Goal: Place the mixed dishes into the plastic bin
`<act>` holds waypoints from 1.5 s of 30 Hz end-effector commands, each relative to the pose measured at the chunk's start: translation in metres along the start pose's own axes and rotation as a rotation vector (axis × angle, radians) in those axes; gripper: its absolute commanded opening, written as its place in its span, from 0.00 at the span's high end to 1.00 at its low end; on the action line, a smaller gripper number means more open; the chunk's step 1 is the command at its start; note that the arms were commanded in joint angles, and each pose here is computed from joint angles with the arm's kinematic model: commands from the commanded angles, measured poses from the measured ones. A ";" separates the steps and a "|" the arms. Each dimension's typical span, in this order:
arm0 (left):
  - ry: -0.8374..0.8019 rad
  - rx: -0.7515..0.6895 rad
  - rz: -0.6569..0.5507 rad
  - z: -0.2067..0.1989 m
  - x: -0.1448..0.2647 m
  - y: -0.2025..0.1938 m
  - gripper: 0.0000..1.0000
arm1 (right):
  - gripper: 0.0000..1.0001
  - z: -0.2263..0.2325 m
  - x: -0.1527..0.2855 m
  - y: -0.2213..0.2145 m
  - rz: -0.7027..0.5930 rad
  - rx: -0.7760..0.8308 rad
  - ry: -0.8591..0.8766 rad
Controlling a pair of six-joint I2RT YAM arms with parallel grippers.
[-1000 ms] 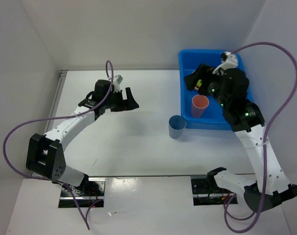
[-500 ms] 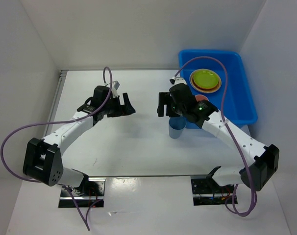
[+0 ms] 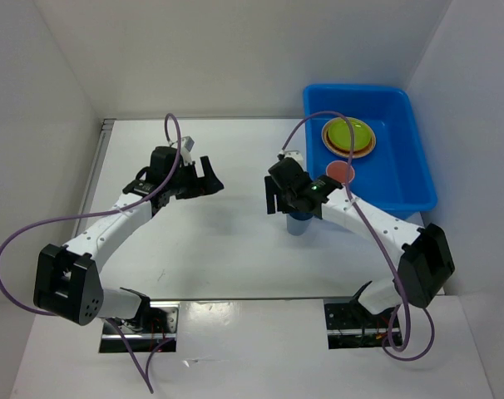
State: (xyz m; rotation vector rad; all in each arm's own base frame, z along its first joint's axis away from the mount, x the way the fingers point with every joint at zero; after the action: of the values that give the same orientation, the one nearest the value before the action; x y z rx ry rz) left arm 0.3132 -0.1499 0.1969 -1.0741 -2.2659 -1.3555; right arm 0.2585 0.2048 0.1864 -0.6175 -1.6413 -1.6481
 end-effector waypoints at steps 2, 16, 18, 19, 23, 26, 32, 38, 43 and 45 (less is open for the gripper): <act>-0.006 -0.007 -0.028 -0.002 0.008 0.002 0.00 | 0.24 -0.006 -0.011 -0.008 0.007 0.002 -0.079; 0.009 0.000 -0.038 0.002 0.011 0.005 0.00 | 1.00 0.012 -0.033 -0.003 0.025 0.012 -0.061; 0.015 0.006 -0.044 0.004 0.014 0.007 0.00 | 1.00 0.017 -0.024 0.012 -0.015 -0.005 -0.038; 0.011 0.004 -0.052 0.003 0.016 0.008 0.00 | 1.00 0.018 -0.016 0.020 -0.044 -0.016 -0.021; 0.005 0.009 -0.077 0.003 0.026 0.014 0.00 | 1.00 0.022 0.031 0.069 -0.200 -0.064 0.014; -0.015 0.012 -0.097 0.002 0.035 0.017 0.00 | 1.00 0.011 0.074 0.108 -0.357 -0.128 -0.024; -0.037 0.013 -0.124 0.000 0.045 0.022 0.00 | 1.00 -0.038 0.141 0.162 -0.595 -0.285 -0.040; -0.032 0.026 -0.109 0.007 0.042 0.020 0.00 | 1.00 -0.115 0.145 0.173 -0.603 -0.402 -0.242; -0.040 0.032 -0.081 0.008 0.034 0.017 0.00 | 1.00 -0.143 0.106 0.155 -0.483 -0.402 -0.339; -0.050 0.031 -0.077 0.008 0.032 0.017 0.00 | 1.00 -0.145 0.088 0.151 -0.453 -0.400 -0.340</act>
State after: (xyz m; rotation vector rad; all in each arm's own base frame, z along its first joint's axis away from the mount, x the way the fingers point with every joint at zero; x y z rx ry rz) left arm 0.3004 -0.1214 0.2210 -1.0044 -2.3542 -1.3327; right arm 0.3358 0.0613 0.3661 -0.7119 -1.7822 -2.4293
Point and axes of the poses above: each gripper's point midway between its finger pads, its own x axis back along the fingers, its own z axis along the line the jaws close on, y = z × x, the point moved 5 cm from there along x, back along the fingers, and after that the axes turned 1 degree about x, right-handed, at the moved point
